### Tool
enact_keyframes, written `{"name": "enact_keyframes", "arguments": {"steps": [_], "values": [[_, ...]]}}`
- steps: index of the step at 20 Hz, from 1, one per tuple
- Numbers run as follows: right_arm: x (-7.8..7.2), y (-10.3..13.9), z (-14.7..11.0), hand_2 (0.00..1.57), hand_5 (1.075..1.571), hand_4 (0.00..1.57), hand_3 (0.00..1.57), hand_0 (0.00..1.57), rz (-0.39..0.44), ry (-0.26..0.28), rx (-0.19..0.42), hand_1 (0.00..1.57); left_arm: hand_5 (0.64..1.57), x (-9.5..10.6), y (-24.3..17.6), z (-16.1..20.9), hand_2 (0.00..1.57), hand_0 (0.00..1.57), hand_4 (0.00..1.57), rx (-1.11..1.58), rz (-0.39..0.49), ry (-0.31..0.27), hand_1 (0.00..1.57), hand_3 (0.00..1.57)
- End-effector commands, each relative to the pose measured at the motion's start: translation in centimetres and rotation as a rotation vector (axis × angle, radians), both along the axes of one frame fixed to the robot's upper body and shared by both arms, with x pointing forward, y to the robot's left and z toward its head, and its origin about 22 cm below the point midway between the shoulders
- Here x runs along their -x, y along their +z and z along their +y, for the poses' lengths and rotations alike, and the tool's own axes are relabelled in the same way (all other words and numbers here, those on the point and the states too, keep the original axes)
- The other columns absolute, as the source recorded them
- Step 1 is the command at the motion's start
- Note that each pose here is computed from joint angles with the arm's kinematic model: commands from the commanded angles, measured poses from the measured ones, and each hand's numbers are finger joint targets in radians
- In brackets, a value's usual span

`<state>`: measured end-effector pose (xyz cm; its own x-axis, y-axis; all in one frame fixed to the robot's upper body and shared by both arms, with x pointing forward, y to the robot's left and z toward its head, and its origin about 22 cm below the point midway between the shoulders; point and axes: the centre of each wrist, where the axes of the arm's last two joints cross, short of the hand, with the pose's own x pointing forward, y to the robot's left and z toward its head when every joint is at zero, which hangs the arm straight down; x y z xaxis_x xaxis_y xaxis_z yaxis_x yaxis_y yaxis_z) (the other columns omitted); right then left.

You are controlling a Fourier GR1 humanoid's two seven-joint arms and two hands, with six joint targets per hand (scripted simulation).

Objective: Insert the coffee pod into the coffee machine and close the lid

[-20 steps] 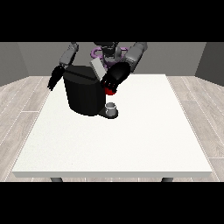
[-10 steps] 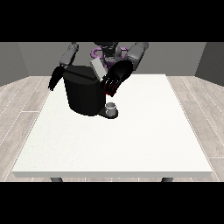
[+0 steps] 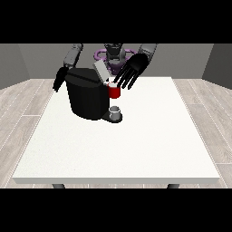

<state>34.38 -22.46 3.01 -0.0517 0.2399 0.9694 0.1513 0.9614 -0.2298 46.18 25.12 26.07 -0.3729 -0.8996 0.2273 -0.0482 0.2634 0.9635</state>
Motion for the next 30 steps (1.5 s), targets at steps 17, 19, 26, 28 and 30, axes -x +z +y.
{"name": "enact_keyframes", "arguments": {"steps": [17, 19, 26, 28, 30], "values": [[8.3, -9.0, -6.8, 0.0, 1.571, 0.0, 0.0, 0.0, 0.262, -0.158, -0.07, 0.0, 1.571, 9.1, -30.0, -2.8, 0.0, 0.0, 0.42, 1.051, 0.543, -0.009, 0.0, 0.0], [8.7, -8.7, -5.9, 0.0, 1.571, 0.0, 0.0, 0.0, 0.26, -0.082, -0.072, 0.0, 1.571, 10.4, -31.1, 0.6, 0.0, 0.0, 0.39, 1.039, 0.589, 0.036, 0.0, 0.0], [4.7, -3.9, -1.4, 0.0, 1.571, 0.06, 0.0, 0.0, 0.142, 0.105, -0.083, 0.0, 1.571, 11.3, -32.0, -1.8, 0.0, 0.0, 0.41, 1.059, 0.657, 0.084, 0.0, 0.0], [4.9, -3.4, -3.0, 0.0, 1.571, 0.15, 0.0, 0.0, 0.171, 0.137, -0.028, 0.0, 1.571, 12.6, -33.3, -2.0, 0.0, 0.0, 0.39, 1.117, 0.694, 0.101, 0.0, 0.0], [3.3, -1.2, -2.8, 0.0, 1.571, 0.25, 0.0, 0.0, 0.11, 0.143, 0.001, 0.0, 1.571, 12.6, -32.8, -1.0, 0.0, 0.0, 0.37, 1.124, 0.673, 0.079, 0.0, 0.0]]}}
